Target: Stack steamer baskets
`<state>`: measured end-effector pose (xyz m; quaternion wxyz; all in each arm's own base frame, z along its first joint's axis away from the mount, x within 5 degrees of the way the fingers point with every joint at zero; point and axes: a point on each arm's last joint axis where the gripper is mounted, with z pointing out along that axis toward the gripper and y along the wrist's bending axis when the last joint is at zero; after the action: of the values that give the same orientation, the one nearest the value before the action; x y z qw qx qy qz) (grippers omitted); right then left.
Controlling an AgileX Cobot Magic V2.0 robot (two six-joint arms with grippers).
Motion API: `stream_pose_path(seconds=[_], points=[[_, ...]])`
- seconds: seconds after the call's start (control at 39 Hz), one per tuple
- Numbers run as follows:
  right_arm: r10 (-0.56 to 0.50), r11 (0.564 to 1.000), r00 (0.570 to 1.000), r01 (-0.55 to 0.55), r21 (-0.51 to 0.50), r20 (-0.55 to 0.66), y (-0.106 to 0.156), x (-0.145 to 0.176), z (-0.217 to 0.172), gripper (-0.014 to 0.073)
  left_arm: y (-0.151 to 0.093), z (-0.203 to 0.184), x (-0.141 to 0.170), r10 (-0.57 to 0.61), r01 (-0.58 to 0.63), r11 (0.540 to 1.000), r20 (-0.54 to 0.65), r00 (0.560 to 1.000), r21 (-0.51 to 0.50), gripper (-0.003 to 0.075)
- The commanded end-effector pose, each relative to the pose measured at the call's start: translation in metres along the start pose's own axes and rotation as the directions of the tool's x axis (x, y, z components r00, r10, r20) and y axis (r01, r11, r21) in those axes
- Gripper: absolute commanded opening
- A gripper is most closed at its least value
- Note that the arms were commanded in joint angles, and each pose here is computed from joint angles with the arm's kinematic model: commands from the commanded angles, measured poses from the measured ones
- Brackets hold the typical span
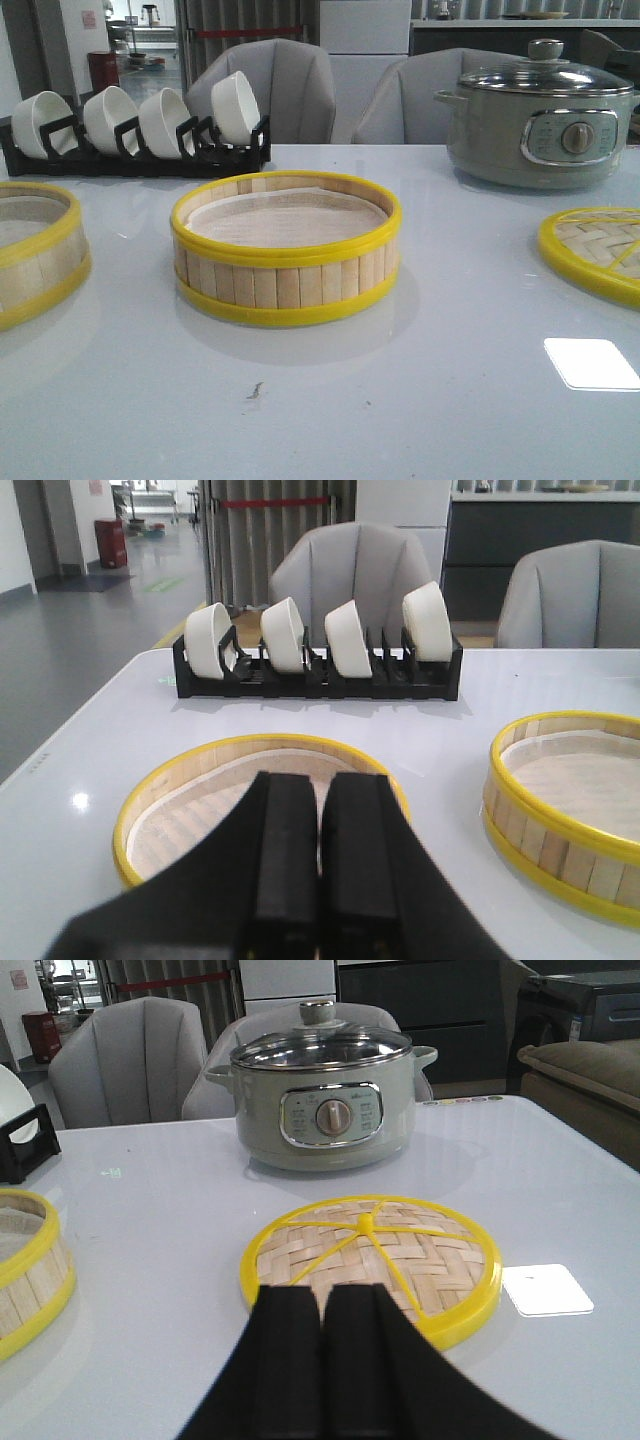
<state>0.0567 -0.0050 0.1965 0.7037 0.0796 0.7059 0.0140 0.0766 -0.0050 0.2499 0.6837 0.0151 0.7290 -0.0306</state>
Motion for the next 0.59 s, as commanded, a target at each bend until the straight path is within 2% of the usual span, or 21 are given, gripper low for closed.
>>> stream_pose_path(seconds=[0.0,0.13,0.28,0.38,0.56], points=[[-0.011,1.0,0.992,0.012,-0.007,0.126,0.001,-0.014,-0.003,0.0066,-0.002,0.017,-0.055,0.01,-0.01,1.0,0.056,0.998,0.008,0.0089],[-0.011,1.0,0.992,0.012,-0.007,0.126,0.001,-0.014,-0.003,0.0066,-0.002,0.055,-0.119,0.069,-0.071,0.997,-0.13,0.989,-0.012,0.0089],[-0.011,1.0,0.992,0.012,-0.007,0.126,0.001,-0.014,-0.003,0.0066,-0.001,0.092,-0.174,0.1,-0.115,0.993,-0.293,0.951,-0.034,0.0089],[-0.011,1.0,0.992,0.012,-0.007,0.126,0.001,-0.014,-0.003,0.0066,0.0,0.115,-0.191,0.098,-0.123,0.991,-0.369,0.924,-0.045,0.0089],[-0.011,1.0,0.992,0.012,-0.007,0.126,0.001,-0.014,-0.003,0.0066,0.001,0.133,-0.189,0.092,-0.126,0.991,-0.448,0.889,-0.045,0.0089]])
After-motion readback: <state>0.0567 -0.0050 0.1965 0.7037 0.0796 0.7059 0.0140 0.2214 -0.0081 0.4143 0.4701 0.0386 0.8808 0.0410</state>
